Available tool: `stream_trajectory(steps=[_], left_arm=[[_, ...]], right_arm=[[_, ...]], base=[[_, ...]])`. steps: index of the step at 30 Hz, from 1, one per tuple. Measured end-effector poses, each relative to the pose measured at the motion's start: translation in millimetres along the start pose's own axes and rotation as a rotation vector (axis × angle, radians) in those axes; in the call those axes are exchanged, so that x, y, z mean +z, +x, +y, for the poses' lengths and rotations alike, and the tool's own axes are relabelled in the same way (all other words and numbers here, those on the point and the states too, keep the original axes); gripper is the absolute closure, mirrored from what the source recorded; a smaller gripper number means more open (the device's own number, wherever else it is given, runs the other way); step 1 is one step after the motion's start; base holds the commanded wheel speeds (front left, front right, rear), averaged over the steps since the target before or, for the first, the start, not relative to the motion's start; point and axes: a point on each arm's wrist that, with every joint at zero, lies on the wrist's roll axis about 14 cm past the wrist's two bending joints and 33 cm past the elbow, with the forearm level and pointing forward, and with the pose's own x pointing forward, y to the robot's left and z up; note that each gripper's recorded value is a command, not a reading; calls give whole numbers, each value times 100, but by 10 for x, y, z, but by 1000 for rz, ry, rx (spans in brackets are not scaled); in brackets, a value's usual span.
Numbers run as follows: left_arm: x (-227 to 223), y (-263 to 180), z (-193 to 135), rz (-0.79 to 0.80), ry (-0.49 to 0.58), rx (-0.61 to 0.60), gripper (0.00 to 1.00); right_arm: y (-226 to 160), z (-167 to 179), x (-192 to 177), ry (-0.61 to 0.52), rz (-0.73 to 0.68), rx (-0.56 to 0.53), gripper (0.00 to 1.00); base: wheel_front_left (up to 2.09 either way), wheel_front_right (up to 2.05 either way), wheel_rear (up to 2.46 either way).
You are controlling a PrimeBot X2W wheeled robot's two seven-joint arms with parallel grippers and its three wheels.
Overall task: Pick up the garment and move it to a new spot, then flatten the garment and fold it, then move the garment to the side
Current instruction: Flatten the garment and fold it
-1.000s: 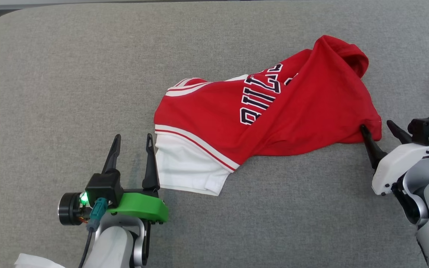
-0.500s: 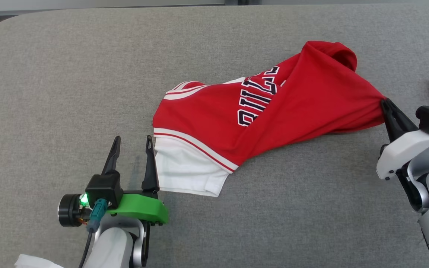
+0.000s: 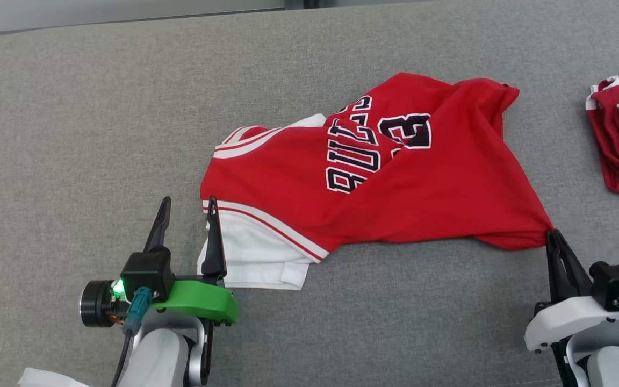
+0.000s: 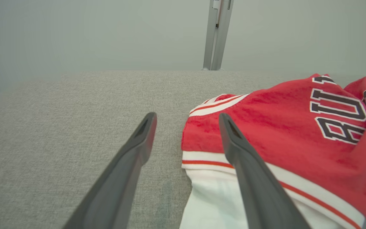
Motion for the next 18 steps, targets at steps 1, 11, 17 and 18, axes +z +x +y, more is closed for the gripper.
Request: stream_trajectory(steps=[1,11,17,18], left_arm=[[-5,5,-7,1,0,-2,0],[46,-1,-20,-11,2,-8,0],[78,-2,-19,-20,1,-6,0],[83,-1,-20,-21,1,-7,0]], right_arm=[[-23,4,-25,0,2,-5,100],[-256,69,-256,11,40,-13,100],[-430,115,-441,6,95,-1,100],[-454,128,-466,8,102,2,100]], base=[[0,0,0],[0,0,0],[0,0,0],[0,0,0]])
